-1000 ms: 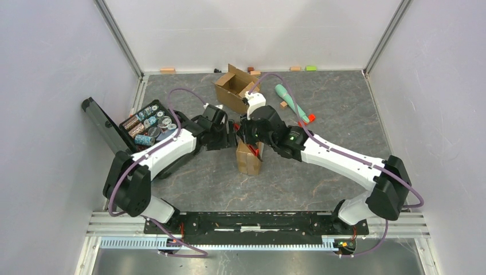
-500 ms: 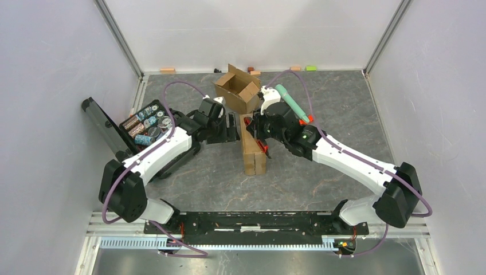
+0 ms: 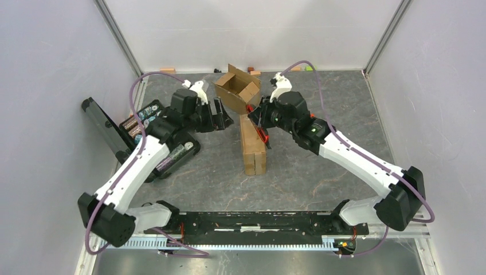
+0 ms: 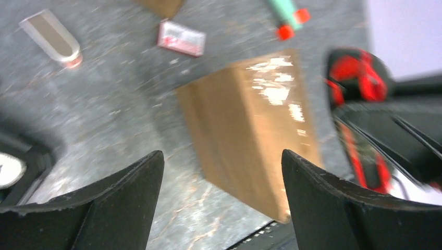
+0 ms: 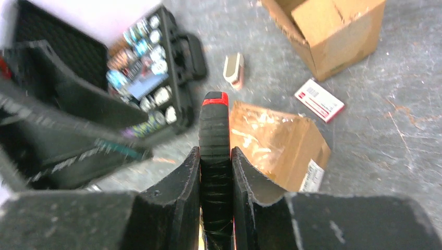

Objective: Unpack the express box
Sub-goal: Cut the express box at the center of the board.

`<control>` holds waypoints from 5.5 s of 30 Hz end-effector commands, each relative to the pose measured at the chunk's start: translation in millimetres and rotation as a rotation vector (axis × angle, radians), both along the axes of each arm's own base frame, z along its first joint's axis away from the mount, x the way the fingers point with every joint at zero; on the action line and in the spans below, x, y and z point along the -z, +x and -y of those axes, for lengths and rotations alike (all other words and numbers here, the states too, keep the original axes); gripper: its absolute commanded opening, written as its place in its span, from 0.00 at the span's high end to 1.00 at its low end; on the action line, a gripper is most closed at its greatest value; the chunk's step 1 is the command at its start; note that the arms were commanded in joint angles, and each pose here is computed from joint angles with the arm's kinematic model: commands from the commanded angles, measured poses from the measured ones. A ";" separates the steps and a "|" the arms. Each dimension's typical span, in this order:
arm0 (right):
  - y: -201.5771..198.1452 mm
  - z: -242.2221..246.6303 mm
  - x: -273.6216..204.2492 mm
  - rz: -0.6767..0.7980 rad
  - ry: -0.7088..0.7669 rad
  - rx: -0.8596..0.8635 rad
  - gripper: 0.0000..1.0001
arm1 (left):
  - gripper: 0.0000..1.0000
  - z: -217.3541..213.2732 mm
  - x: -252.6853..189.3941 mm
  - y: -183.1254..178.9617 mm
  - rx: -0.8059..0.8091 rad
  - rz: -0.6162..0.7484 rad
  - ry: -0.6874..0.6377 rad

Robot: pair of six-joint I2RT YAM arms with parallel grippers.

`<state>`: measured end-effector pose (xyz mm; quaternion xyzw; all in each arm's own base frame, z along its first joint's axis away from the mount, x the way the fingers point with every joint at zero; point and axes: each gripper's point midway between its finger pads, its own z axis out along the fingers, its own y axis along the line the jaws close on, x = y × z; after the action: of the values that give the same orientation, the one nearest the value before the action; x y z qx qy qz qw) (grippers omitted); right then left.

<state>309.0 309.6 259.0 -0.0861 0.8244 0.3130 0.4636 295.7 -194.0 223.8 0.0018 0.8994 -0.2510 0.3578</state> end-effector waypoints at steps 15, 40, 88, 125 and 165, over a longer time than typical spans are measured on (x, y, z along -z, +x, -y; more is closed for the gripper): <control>-4.8 15.1 -156.2 0.155 0.884 0.097 1.00 | 0.08 96.2 -147.4 -36.3 0.423 0.322 -0.686; -8.1 30.4 -158.7 0.159 1.059 0.120 1.00 | 0.36 135.5 -147.2 -69.8 0.627 0.187 -0.828; -95.2 13.6 -126.3 0.270 0.412 -0.518 0.64 | 0.98 141.5 -121.0 -122.0 1.237 0.223 -0.574; -36.2 116.8 -61.8 0.285 -0.066 0.080 1.00 | 0.13 48.8 0.8 87.4 0.038 0.095 0.297; -118.6 71.2 -65.0 0.344 -0.131 -0.279 1.00 | 0.12 120.1 -29.1 18.9 0.413 0.083 -0.049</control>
<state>199.5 237.8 267.0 -0.2513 0.7840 0.2723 0.4980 310.3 -325.2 189.9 0.1656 0.8881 -0.3299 0.2738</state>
